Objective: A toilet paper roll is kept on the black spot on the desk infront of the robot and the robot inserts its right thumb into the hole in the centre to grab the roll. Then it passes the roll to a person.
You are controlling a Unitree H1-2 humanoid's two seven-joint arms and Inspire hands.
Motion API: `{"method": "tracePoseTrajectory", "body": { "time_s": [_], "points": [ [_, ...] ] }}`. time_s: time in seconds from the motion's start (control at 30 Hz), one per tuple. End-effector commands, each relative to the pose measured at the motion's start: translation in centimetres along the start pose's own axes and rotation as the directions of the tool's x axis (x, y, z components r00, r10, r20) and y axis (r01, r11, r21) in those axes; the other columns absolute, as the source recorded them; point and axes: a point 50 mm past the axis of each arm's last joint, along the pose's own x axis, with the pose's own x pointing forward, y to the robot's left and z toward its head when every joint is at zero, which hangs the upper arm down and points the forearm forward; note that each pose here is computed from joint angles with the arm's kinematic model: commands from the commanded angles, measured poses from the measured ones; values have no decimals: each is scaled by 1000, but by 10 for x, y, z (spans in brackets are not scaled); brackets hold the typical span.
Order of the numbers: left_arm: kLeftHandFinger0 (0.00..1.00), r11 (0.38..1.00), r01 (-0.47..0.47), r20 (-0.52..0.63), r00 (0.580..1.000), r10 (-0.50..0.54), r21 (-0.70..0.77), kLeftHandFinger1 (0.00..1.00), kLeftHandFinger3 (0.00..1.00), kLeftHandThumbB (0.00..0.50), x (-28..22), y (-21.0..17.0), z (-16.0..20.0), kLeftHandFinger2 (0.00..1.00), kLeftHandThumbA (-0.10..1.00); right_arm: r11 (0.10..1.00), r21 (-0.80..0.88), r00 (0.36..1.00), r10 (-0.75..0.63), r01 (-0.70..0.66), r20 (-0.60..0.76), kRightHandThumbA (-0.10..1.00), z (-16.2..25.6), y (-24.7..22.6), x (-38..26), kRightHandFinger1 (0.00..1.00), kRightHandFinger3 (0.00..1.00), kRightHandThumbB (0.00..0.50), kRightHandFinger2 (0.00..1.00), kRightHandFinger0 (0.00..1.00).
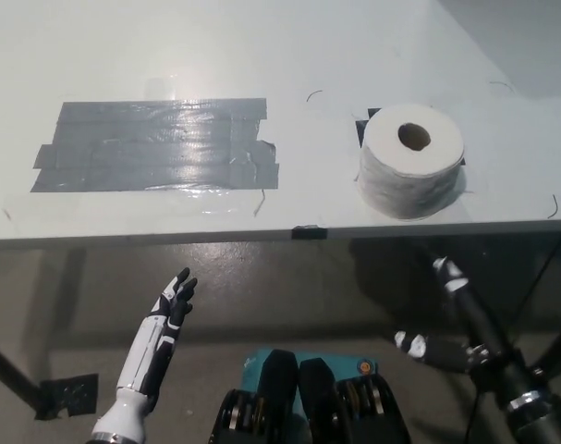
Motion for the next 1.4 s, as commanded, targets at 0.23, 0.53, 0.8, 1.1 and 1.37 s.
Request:
{"method": "tracePoseTrajectory", "body": {
  "time_s": [0.23,0.53,0.8,1.1,1.37],
  "points": [
    [1000,1000,4,67,998,-6,21,1000,1000,98,-3,2,8,1000,1000,972,-149,906,-105,179,409,1000,171,-113,7,1000,1000,439,1000,1000],
    [1000,1000,3,84,996,-5,24,1000,1000,94,-5,3,5,1000,1000,933,-343,974,-34,111,222,1000,218,-181,97,1000,1000,410,1000,1000],
    [1000,1000,5,93,996,-7,28,1000,1000,96,-3,3,7,1000,1000,891,-439,990,64,-114,-128,1000,222,-210,216,1000,1000,450,1000,1000],
    [1000,1000,8,103,995,-11,29,1000,1000,97,4,4,14,1000,1000,830,-397,882,216,-392,-418,987,226,-188,298,1000,1000,415,1000,1000],
    [1000,999,15,111,994,-18,33,1000,1000,119,9,3,17,1000,1000,720,-462,791,196,-517,-579,1000,219,-157,323,1000,1000,398,1000,1000]
  ]
}}
